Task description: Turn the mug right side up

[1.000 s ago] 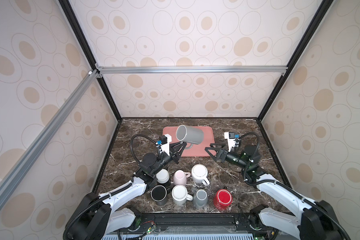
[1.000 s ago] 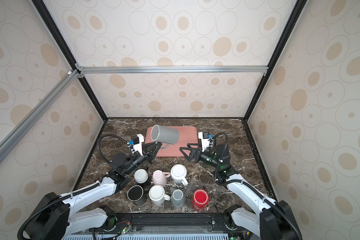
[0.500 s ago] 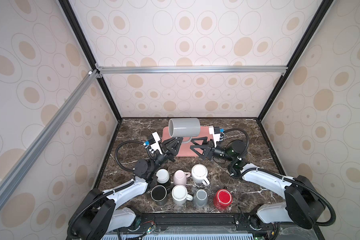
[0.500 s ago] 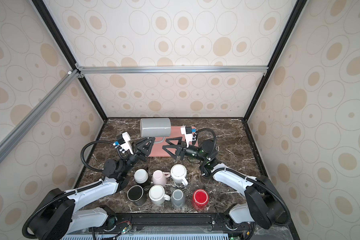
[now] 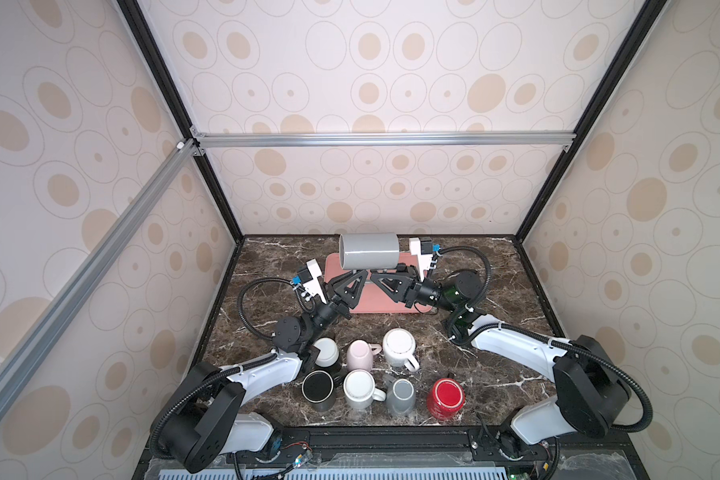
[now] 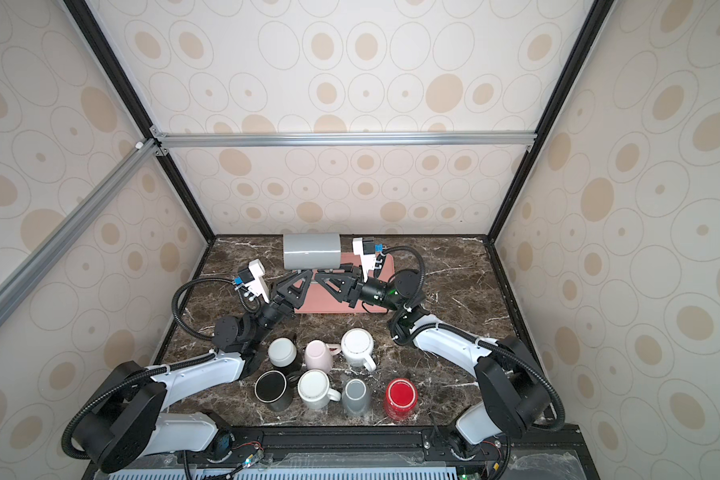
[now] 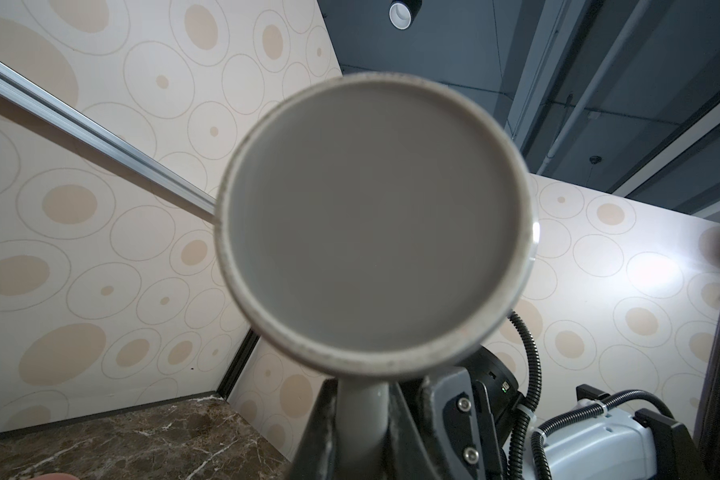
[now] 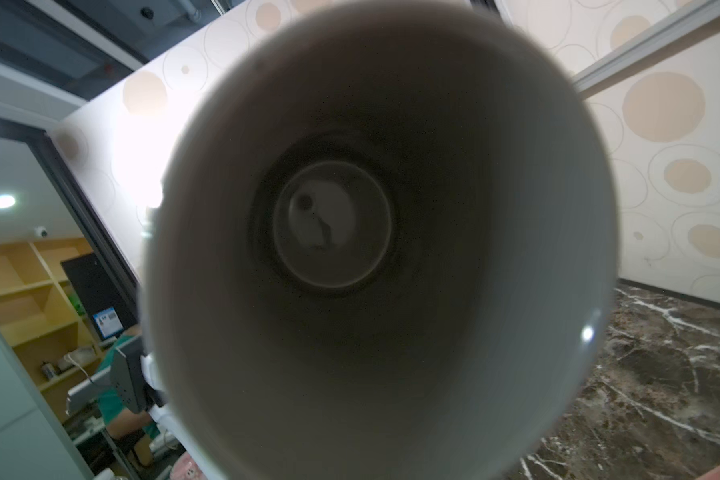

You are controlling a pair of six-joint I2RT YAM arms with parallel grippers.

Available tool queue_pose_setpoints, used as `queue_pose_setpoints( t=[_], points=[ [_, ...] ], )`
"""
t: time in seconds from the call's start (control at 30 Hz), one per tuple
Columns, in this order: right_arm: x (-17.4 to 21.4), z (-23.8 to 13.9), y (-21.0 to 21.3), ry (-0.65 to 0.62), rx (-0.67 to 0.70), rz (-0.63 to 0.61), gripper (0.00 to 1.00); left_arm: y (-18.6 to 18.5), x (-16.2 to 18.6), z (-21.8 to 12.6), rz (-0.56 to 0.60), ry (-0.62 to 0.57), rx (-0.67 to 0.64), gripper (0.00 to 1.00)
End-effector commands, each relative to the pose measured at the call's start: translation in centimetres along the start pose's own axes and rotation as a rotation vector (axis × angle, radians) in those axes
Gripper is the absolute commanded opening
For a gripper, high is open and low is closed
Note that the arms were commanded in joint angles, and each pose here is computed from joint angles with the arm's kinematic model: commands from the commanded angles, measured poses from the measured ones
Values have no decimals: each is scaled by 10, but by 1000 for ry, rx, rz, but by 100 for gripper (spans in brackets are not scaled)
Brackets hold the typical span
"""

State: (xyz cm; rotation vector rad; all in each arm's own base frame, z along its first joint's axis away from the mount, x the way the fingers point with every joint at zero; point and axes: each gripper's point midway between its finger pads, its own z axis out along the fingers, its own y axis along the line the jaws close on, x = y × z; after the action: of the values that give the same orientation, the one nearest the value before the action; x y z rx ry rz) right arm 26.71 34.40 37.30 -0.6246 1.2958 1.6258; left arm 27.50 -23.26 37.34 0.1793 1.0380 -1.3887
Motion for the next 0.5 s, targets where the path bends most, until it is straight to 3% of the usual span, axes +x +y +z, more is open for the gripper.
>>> queue_pose_setpoints(
  t=[0.0, 0.07, 0.13, 0.17, 0.3, 0.43, 0.47],
  points=[
    [-21, 5, 23, -66, -70, -64, 20, -59, -59, -2, 89, -209, 212, 0],
    [-22, 5, 21, -74, -55, -62, 4, -56, -57, -2, 83, -201, 196, 0],
    [-22, 3, 16, -82, -23, -57, 0, -49, -56, -2, 72, -195, 155, 0],
    [-21, 2, 14, -86, -5, -54, 0, -46, -56, -2, 71, -194, 135, 5],
    [-21, -7, -5, -76, 147, -45, 0, -29, -52, -8, 68, -177, 24, 70],
    [-11, -21, -33, -3, 361, -33, 0, -16, -48, -23, 79, -164, -75, 97],
    [-9, -25, -39, 13, 403, -36, 0, -14, -48, -26, 86, -162, -97, 99]
  ],
)
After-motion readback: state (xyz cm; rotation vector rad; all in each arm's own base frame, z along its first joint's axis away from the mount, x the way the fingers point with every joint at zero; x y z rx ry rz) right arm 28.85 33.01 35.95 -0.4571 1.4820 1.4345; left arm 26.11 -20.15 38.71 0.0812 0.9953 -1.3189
